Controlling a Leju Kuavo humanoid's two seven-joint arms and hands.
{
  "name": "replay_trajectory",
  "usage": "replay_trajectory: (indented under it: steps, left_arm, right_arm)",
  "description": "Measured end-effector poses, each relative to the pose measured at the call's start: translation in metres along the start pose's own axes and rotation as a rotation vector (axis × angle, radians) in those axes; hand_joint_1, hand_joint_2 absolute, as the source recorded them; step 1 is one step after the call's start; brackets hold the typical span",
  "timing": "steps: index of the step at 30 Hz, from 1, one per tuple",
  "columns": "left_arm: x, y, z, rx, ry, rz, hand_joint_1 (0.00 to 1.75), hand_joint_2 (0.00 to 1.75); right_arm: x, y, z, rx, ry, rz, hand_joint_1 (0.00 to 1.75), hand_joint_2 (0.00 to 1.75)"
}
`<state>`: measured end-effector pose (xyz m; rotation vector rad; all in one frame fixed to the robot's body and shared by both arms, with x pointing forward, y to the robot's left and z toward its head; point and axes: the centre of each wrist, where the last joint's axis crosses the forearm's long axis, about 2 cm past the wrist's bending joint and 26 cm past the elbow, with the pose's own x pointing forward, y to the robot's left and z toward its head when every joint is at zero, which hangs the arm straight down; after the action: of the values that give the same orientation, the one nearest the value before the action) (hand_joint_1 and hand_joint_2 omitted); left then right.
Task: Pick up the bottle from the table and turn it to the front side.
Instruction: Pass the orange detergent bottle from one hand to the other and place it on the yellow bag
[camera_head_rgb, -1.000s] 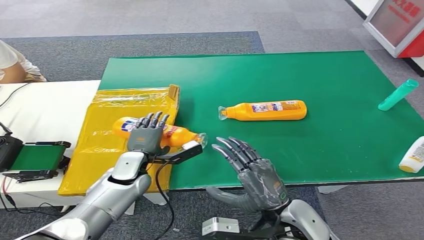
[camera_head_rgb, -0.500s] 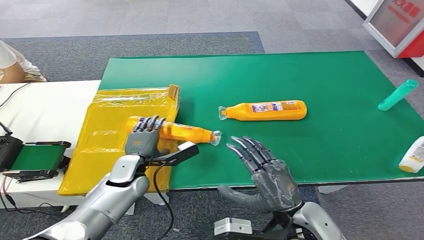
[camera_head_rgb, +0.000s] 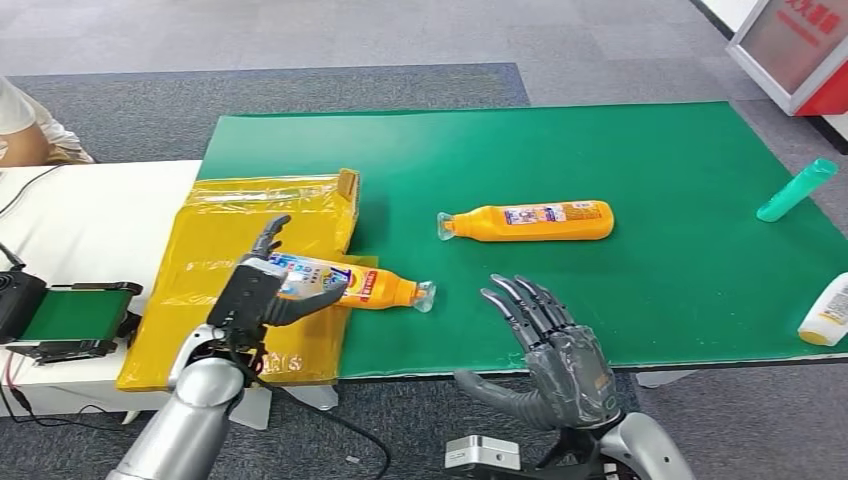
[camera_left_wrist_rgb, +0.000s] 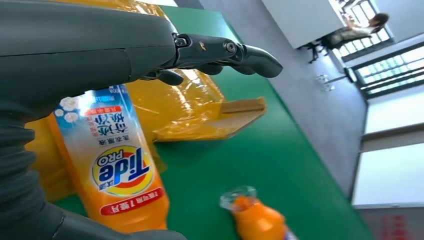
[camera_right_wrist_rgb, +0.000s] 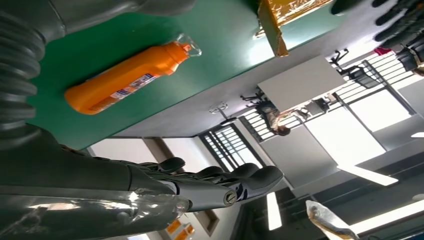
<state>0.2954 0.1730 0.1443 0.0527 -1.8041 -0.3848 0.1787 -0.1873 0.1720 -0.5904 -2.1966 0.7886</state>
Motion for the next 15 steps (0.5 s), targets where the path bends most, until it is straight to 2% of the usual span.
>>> replay_trajectory:
  steps: [5,9,12,15]
  left_arm:
    - [0.013,0.018,0.022,0.06,-0.106,0.258,0.0,1.75]
    - [0.012,0.031,0.051,0.068,-0.157,0.385,0.0,1.75]
    - [0.009,0.037,0.071,0.055,-0.176,0.412,0.0,1.75]
    - [0.007,0.039,0.089,0.048,-0.184,0.417,0.0,1.75]
  right_arm:
    - [-0.003,0.002,0.004,-0.02,0.02,-0.044,0.0,1.75]
    - [-0.006,0.004,0.009,-0.009,0.054,-0.167,0.0,1.75]
    - [-0.01,0.005,0.012,0.039,0.097,-0.321,0.0,1.75]
    - [-0.017,0.006,0.015,0.12,0.158,-0.568,0.0,1.75]
